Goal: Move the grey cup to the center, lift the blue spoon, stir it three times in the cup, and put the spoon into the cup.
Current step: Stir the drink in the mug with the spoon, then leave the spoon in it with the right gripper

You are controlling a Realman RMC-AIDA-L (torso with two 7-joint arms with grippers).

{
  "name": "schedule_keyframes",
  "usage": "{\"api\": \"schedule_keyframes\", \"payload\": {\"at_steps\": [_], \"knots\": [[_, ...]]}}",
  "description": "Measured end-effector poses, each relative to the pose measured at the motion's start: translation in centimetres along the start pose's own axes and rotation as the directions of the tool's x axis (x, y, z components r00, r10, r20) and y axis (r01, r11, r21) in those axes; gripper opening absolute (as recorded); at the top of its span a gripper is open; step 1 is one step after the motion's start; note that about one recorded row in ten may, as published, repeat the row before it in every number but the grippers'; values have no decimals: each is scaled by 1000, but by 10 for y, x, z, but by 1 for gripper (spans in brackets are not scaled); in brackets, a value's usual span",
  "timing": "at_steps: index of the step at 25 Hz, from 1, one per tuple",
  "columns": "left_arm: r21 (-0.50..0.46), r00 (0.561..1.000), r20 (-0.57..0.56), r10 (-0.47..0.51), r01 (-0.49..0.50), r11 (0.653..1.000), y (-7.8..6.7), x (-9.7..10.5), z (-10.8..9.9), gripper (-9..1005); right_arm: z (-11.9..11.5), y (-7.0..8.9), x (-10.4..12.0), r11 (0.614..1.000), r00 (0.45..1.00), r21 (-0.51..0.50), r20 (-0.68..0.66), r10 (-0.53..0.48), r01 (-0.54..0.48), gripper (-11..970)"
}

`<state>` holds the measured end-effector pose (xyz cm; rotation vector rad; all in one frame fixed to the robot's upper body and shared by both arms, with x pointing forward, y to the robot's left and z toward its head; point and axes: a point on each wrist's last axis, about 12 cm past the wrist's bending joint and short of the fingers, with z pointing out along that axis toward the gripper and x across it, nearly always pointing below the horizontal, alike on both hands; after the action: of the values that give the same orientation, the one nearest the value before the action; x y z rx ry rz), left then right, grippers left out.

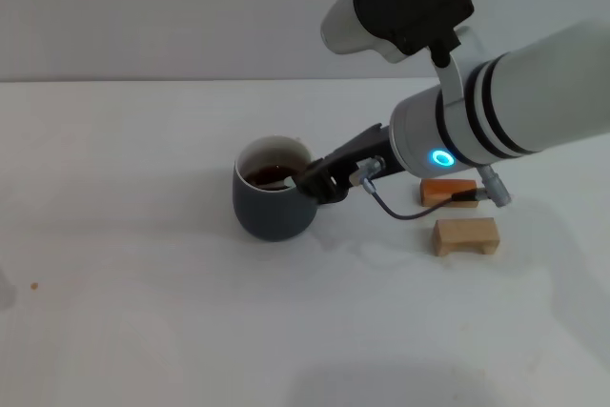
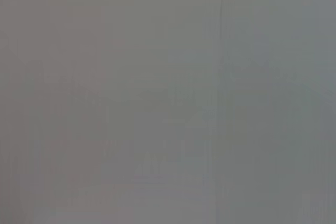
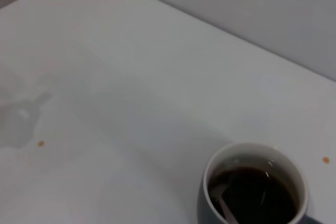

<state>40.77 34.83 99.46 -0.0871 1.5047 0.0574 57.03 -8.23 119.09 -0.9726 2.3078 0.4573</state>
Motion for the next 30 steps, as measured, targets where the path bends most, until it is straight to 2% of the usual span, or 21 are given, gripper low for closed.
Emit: {"api": "schedule_keyframes", "payload": {"at_steps": [5, 11, 19, 30], "knots": [[1, 1000, 2, 1, -1, 1000, 0, 0, 1, -2, 3, -1, -5, 1000, 1000, 7, 25, -4, 4, 158], [2, 1000, 5, 1, -1, 1000, 0, -1, 2, -2, 11, -11, -8, 1000, 999, 29, 35, 0, -1, 158], [-8, 1000, 9, 0, 0, 1000, 1, -1, 3, -2, 8, -19, -10, 999, 999, 46, 44, -1, -1, 158], [-11, 1000, 5, -2, 2, 1000, 1, -1, 1, -2, 5, -22, 0, 999, 1000, 42, -4, 16, -16, 158]]}}
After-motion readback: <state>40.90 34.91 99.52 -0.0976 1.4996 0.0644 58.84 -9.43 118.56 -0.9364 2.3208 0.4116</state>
